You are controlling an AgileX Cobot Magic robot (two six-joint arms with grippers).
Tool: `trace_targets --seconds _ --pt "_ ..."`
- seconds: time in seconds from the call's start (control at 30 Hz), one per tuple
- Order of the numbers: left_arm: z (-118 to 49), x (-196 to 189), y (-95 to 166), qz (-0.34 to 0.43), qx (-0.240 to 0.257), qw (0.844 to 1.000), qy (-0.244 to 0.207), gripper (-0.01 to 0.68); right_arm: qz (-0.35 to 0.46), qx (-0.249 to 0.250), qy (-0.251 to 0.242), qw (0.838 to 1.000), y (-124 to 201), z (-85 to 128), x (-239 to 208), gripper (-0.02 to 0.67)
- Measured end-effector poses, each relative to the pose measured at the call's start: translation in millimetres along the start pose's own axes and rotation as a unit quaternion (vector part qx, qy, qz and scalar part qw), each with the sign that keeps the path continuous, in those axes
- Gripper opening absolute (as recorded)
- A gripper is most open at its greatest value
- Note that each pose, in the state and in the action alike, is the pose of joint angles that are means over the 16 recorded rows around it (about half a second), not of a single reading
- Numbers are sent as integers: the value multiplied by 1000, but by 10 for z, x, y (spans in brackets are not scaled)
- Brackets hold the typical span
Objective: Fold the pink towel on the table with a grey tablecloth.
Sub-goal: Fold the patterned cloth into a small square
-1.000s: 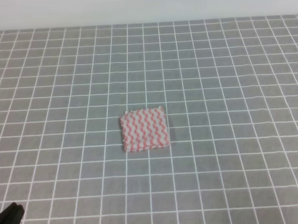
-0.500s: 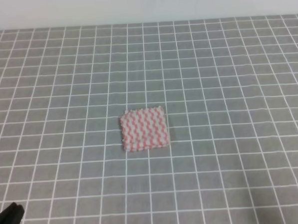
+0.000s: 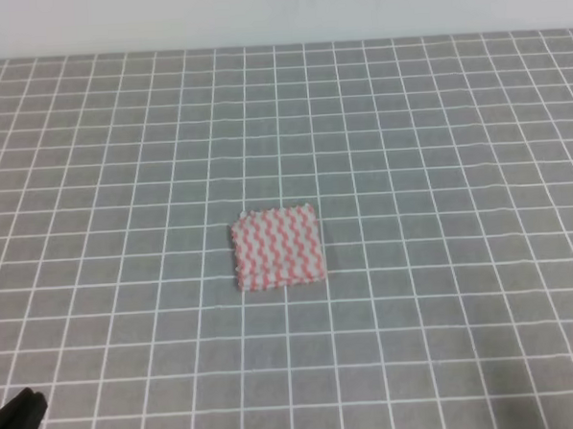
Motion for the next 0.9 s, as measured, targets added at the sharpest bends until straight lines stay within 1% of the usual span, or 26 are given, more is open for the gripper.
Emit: trace_targets --seconds 0.2,0.4,0.7,0.9 --pt "2 5 9 3 -1 1000 0 -4 49 12 -16 999 174 58 -6 -15" --pt "3 7 13 5 -2 1000 -1 -4 78 35 -21 996 266 81 -19 -15" --pt "-7 4 9 3 -2 1000 2 -4 81 40 -21 996 279 86 -21 -15" --pt "-10 -14 -23 -8 14 1000 4 -4 81 40 -21 996 279 86 -21 -15"
Point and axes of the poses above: a point on each arm's last joint axis where the gripper is mounted, x pointing out along that axis toward the gripper, z along the wrist's bending axis when the last joint is at zero, y = z × x, the point moved 8 cm from there along x, pointing out along that axis toward the gripper, and after that the axes turned 15 degrees about -x, right-handed, at the moved point
